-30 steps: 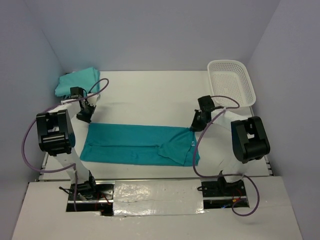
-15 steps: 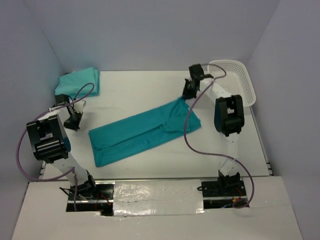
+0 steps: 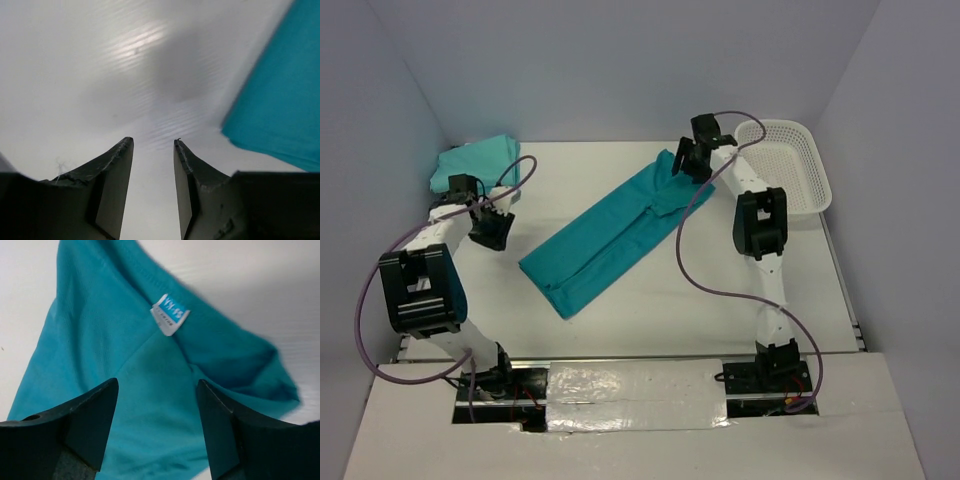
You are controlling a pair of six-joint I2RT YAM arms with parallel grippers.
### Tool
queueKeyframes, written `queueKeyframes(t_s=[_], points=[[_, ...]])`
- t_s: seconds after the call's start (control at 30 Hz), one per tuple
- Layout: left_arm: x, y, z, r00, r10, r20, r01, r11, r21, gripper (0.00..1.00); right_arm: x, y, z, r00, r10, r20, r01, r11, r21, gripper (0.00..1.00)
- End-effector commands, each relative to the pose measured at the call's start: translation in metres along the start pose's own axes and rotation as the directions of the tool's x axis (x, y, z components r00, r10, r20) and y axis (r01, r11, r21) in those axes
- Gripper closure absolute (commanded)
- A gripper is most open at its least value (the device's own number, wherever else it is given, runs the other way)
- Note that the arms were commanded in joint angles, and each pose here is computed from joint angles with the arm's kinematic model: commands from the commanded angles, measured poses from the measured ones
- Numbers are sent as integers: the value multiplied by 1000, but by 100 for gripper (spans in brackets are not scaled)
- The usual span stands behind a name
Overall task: Fold and stack the t-shirts
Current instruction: Rotate the tshirt 90 degrees
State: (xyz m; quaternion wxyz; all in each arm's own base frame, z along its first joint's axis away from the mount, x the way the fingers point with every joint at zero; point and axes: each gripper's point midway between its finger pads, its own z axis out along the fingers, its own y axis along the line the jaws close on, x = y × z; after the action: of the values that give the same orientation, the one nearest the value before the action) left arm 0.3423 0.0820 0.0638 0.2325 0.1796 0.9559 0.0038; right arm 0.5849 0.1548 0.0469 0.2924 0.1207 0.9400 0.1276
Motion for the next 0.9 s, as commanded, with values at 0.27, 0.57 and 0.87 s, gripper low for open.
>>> queueKeyframes(t_s=[0.27,0.57,0.87], points=[[-28,-36,41,997,64,-37,-61,995,82,49,-22,-25,-103,985,95,143,-102,994,40,27],[-24,-69,63,995,89,-47,-79,981,176,68,25,-32,-41,973,220,-65,-217,975,55,32],[-6,-100,28,992,125,17,-125,955,270,87,45,-26,-10,948,264,-178,-264,964,25,53]])
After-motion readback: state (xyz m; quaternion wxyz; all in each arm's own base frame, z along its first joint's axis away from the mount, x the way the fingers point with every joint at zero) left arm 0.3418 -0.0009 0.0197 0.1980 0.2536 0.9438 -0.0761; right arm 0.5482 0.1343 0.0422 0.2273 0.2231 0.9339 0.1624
